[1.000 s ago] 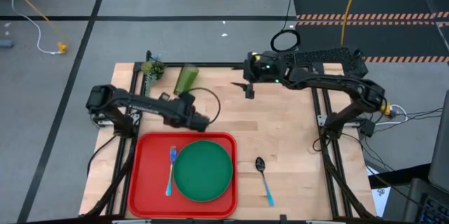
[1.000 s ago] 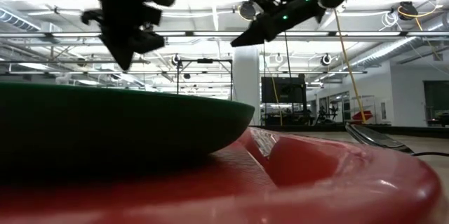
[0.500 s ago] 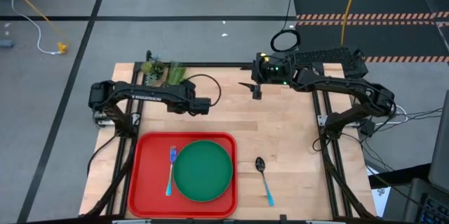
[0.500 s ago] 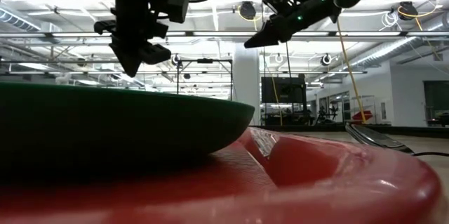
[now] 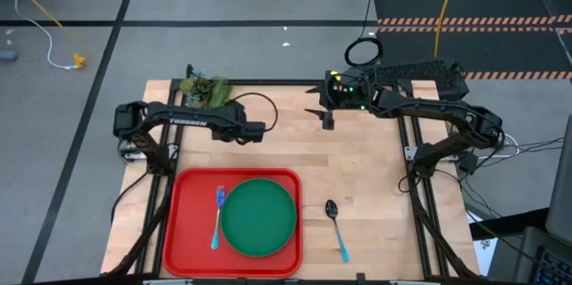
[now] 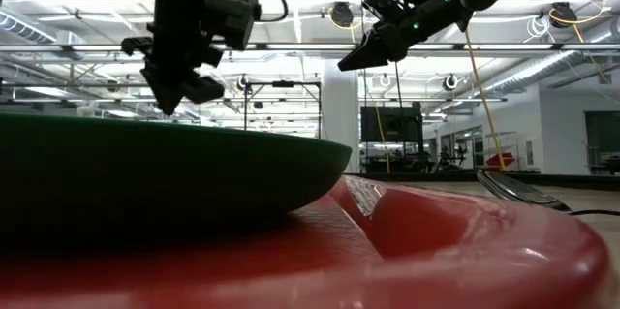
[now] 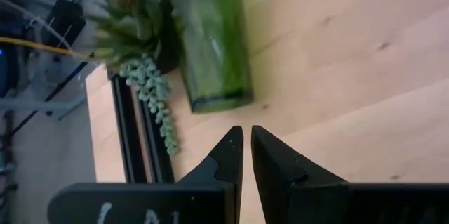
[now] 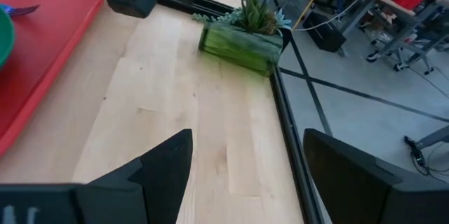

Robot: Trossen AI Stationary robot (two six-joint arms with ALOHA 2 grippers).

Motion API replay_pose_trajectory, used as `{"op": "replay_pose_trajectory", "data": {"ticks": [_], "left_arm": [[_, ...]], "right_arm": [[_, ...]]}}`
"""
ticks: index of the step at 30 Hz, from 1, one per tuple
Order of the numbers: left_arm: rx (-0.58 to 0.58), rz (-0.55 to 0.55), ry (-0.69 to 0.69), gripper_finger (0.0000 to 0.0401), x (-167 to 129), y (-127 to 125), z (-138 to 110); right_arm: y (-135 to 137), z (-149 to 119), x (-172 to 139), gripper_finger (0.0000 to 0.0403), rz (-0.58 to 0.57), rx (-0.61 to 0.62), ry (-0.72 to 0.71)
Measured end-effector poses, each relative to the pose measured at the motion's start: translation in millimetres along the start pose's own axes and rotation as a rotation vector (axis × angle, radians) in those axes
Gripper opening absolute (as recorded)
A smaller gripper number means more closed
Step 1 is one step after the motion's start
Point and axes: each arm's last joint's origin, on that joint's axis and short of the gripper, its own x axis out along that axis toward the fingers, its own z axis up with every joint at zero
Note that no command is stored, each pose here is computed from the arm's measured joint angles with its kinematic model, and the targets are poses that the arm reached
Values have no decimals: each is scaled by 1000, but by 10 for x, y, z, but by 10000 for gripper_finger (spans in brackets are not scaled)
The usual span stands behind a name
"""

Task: Pick and place plate/cup/fork/spoon on tray
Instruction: Put the green cup on the red tray

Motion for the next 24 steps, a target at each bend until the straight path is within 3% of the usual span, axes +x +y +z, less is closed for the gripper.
{"op": "replay_pose_trajectory", "data": {"ticks": [15,24], "left_arm": [[-45,126,76,35,405,164,7],[-100,134,19,35,612,258,243]], "right_arm": [[-14,28,-11,267,-14,-50,-24],[-16,32,-12,267,-16,-51,-27]]}}
